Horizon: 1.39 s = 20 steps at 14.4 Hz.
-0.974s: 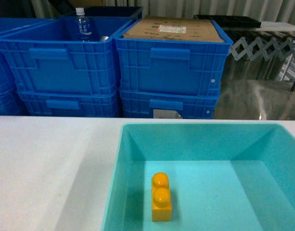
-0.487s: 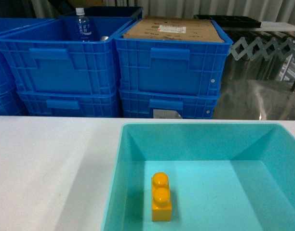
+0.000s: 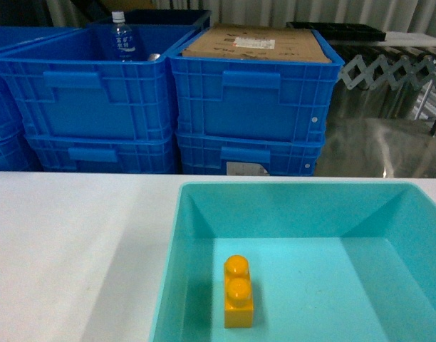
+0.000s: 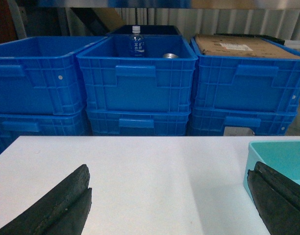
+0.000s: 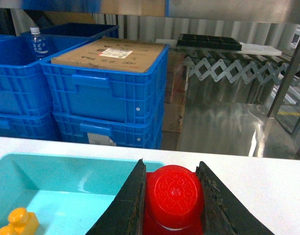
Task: Pick red block from blue box to shelf
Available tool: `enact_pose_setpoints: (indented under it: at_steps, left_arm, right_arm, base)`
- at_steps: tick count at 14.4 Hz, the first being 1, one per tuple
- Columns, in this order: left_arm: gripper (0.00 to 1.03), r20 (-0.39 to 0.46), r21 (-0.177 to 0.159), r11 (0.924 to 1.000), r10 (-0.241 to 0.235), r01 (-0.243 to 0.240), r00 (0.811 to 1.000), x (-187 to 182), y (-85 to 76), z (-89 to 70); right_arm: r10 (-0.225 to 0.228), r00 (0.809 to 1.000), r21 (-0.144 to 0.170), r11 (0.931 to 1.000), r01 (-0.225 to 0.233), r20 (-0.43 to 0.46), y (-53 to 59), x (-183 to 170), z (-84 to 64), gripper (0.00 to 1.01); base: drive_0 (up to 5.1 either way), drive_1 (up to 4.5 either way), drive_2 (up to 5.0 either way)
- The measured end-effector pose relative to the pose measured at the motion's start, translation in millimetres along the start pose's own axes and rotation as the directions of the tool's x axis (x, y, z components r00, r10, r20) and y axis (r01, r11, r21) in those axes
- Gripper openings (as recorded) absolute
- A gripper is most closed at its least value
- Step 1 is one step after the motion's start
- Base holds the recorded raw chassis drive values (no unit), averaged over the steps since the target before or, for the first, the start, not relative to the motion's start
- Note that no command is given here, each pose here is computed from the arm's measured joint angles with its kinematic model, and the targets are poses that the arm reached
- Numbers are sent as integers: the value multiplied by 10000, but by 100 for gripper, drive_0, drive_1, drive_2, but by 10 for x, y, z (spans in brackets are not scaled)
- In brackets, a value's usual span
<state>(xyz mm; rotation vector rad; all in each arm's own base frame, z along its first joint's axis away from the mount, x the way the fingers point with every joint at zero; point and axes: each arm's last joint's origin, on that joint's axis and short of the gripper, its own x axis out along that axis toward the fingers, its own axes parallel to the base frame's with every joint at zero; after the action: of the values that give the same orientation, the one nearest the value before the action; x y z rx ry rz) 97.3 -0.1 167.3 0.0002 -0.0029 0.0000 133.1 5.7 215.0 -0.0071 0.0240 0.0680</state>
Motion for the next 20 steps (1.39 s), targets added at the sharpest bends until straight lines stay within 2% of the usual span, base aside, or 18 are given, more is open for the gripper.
enact_pose_setpoints:
  at_steps: [2, 13, 20]
  left_arm:
    - [98, 0, 0, 10000, 0, 0, 10000, 0, 0, 0]
    - [98, 0, 0, 10000, 0, 0, 10000, 0, 0, 0]
    - [98, 0, 0, 10000, 4, -4, 10000, 0, 0, 0]
  right_arm:
    - [-294, 9996, 4, 9996, 294, -10, -42, 0, -4, 23]
    - [-301, 9995, 43, 9995, 301, -44, -54, -1, -9, 23]
    - [-301, 9995, 43, 9995, 301, -44, -54, -1, -9, 23]
  base:
    - [0, 0, 0]
    - [0, 0, 0]
    - [-158, -158, -158]
